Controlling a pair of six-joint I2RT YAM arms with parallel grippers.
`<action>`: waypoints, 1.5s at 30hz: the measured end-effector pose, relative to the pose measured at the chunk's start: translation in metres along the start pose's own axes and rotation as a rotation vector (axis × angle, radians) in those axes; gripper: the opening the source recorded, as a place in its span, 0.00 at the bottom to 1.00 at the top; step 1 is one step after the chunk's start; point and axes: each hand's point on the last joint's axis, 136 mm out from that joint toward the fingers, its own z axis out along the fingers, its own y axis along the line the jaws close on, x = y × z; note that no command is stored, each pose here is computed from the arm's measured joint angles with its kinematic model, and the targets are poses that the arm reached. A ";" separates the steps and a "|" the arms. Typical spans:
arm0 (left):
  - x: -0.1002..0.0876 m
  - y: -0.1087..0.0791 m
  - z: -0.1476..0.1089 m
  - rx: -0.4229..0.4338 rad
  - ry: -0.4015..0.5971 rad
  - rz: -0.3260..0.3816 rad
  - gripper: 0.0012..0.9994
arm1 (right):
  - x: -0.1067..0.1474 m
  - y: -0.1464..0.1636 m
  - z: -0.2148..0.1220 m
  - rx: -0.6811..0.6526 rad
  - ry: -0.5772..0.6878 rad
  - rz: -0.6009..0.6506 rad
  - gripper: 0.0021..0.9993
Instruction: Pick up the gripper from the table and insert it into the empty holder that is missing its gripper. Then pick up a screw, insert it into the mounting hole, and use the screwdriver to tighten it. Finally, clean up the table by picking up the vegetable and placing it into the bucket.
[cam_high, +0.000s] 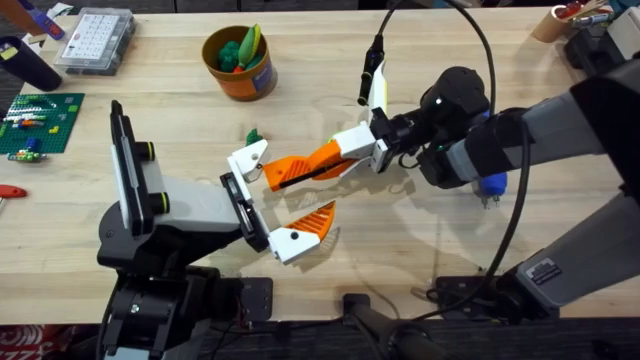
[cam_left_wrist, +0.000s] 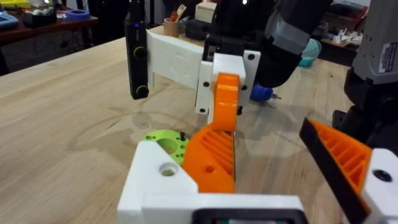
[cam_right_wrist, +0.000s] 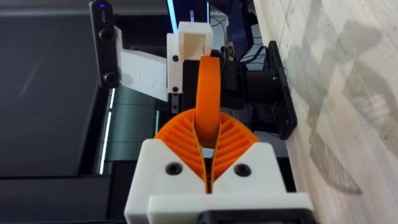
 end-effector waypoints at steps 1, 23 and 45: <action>0.000 0.000 0.000 -0.002 0.003 -0.006 0.99 | 0.000 0.000 0.000 0.000 0.000 0.003 0.02; 0.001 0.000 0.000 0.000 0.007 -0.012 0.99 | 0.001 0.002 0.000 -0.002 0.005 -0.001 0.02; 0.001 0.000 0.000 0.000 0.008 -0.012 0.99 | -0.003 0.014 0.001 0.000 0.054 -0.055 0.02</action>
